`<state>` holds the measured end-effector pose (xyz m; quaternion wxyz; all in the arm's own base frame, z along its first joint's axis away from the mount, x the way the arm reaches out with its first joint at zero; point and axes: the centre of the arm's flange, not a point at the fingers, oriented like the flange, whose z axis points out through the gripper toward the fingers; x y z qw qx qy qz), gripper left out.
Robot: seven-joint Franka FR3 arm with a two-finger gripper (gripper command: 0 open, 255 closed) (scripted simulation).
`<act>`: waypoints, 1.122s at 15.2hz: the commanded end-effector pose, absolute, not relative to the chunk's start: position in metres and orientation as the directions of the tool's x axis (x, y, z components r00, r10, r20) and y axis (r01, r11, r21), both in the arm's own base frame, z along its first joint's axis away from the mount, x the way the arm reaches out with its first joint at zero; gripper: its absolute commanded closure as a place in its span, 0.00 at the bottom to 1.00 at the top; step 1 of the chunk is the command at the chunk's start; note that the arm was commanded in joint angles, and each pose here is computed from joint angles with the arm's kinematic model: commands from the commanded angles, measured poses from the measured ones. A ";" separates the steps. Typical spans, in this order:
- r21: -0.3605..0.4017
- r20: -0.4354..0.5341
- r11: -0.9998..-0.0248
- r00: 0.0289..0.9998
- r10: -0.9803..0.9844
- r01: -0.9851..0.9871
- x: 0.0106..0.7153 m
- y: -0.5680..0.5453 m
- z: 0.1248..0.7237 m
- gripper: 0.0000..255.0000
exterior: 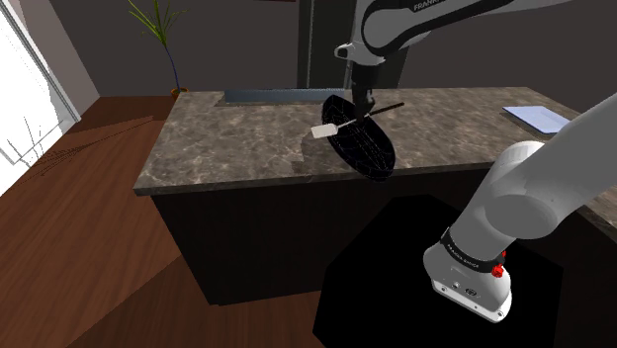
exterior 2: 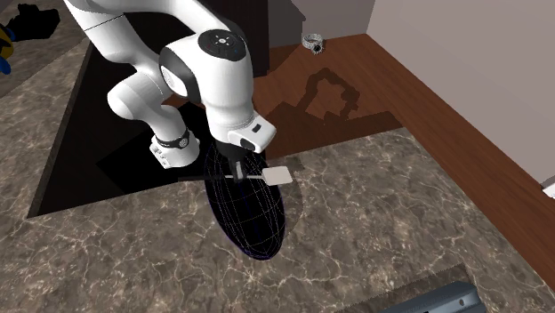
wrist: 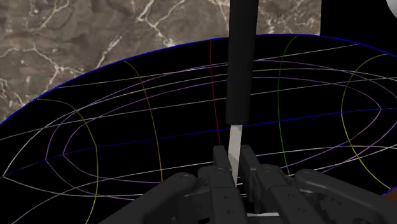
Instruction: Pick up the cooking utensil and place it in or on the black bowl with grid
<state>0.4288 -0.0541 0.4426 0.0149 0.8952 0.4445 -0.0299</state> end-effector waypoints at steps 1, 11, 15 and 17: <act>0.000 -0.066 -0.605 0.603 0.795 0.797 0.429 -0.054 0.440 1.00; 0.000 -0.066 -0.605 0.603 0.795 0.797 0.429 -0.054 0.440 0.00; 0.000 -0.066 -0.605 0.603 0.795 0.797 0.430 -0.052 0.466 0.00; 0.000 -0.066 -0.605 0.603 0.795 0.797 0.431 -0.051 0.490 0.00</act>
